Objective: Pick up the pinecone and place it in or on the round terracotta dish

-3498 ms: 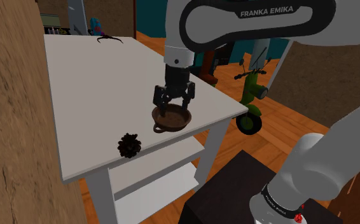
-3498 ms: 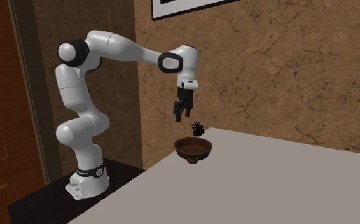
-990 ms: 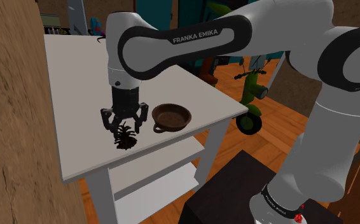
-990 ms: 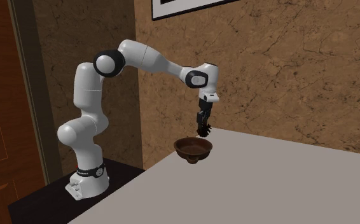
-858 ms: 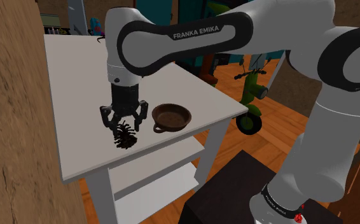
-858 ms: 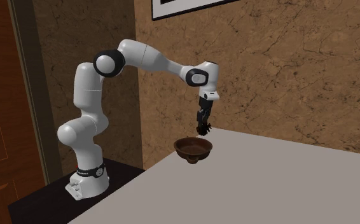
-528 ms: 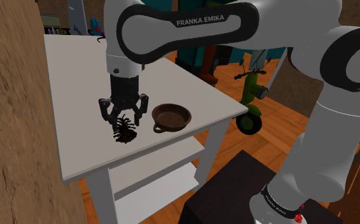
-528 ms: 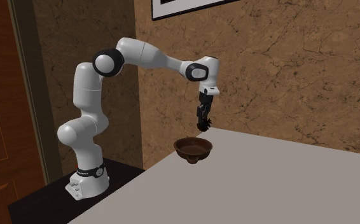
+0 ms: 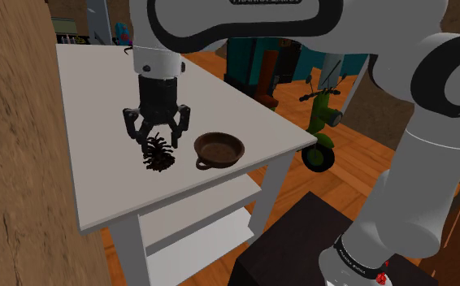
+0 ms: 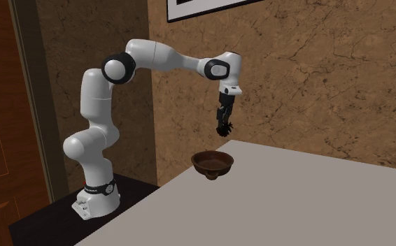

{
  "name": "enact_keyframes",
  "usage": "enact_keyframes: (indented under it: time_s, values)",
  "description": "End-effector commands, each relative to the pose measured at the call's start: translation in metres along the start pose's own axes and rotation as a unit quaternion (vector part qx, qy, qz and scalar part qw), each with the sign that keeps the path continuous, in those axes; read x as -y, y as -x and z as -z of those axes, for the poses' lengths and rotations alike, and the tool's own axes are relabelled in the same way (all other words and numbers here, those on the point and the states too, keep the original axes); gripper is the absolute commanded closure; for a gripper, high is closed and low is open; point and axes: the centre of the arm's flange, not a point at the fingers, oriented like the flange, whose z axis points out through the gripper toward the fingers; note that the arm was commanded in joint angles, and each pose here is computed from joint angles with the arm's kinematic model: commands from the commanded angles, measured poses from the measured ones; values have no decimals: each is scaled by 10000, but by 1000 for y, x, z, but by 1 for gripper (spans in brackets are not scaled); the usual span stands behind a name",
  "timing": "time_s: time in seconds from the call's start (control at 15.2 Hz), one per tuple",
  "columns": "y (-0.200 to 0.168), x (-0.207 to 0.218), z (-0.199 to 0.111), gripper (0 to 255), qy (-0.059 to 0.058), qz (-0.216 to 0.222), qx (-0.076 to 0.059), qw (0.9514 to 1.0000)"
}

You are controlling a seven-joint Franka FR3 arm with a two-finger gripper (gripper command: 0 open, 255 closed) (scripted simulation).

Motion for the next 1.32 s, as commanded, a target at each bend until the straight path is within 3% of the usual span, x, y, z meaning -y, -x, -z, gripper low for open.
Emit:
enact_keyframes:
  time_s: [0.0,0.4,1.25]
  values:
    - [1,0,11,255,1,0,1,10000]
    - [5,2,41,255,1,0,1,10000]
    - [-35,-161,75,255,1,0,1,10000]
